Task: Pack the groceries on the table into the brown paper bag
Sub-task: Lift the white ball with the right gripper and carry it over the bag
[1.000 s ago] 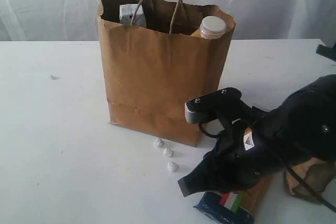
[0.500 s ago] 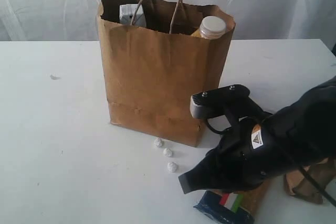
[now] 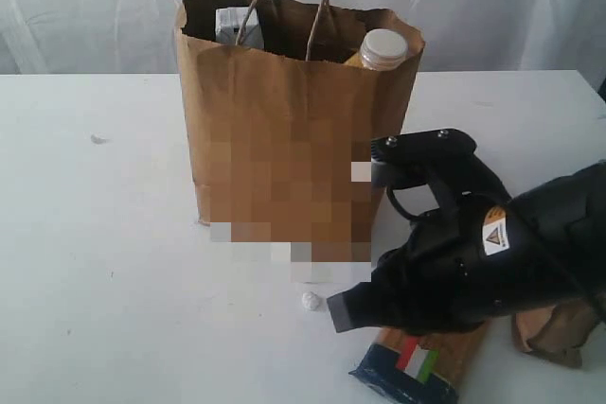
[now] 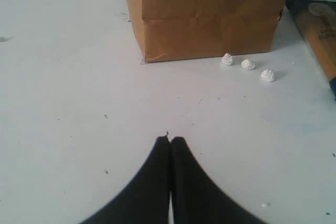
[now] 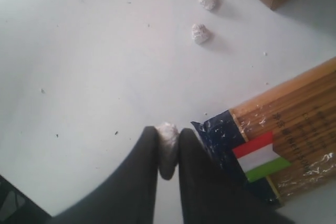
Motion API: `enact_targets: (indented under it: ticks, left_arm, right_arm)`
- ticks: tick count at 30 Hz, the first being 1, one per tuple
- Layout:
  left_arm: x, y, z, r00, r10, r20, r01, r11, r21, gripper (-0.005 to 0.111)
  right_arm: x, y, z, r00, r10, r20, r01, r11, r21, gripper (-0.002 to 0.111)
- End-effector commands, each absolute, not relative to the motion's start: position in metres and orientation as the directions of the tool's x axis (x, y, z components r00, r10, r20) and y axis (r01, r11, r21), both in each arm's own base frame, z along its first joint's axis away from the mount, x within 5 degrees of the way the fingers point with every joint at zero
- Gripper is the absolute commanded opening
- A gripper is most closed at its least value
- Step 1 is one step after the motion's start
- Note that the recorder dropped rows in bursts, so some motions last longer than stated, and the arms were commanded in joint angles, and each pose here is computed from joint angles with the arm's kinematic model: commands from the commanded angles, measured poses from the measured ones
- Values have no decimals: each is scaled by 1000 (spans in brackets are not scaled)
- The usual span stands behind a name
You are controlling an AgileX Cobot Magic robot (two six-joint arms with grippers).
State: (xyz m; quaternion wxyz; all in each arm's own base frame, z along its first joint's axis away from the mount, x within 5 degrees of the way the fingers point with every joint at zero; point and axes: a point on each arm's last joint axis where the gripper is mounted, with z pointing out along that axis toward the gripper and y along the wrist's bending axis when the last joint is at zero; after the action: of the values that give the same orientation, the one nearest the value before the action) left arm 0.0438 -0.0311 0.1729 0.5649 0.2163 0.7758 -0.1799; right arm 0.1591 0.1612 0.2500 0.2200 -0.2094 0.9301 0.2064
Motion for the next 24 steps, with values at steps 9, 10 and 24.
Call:
enact_targets:
  ticks: [9, 10, 24]
  left_arm:
    - [44, -31, 172, -270, 125, -955, 538, 842, -42, 0]
    - [44, -31, 172, -270, 125, -955, 538, 842, -42, 0]
    - [44, -31, 172, -270, 125, -955, 538, 842, -42, 0]
  right_arm:
    - [148, 154, 265, -810, -264, -524, -480, 812, 332, 5]
    - [147, 153, 266, -809, -261, -527, -480, 811, 335, 5]
    - [147, 150, 292, -733, -162, -660, -503, 783, 366, 5]
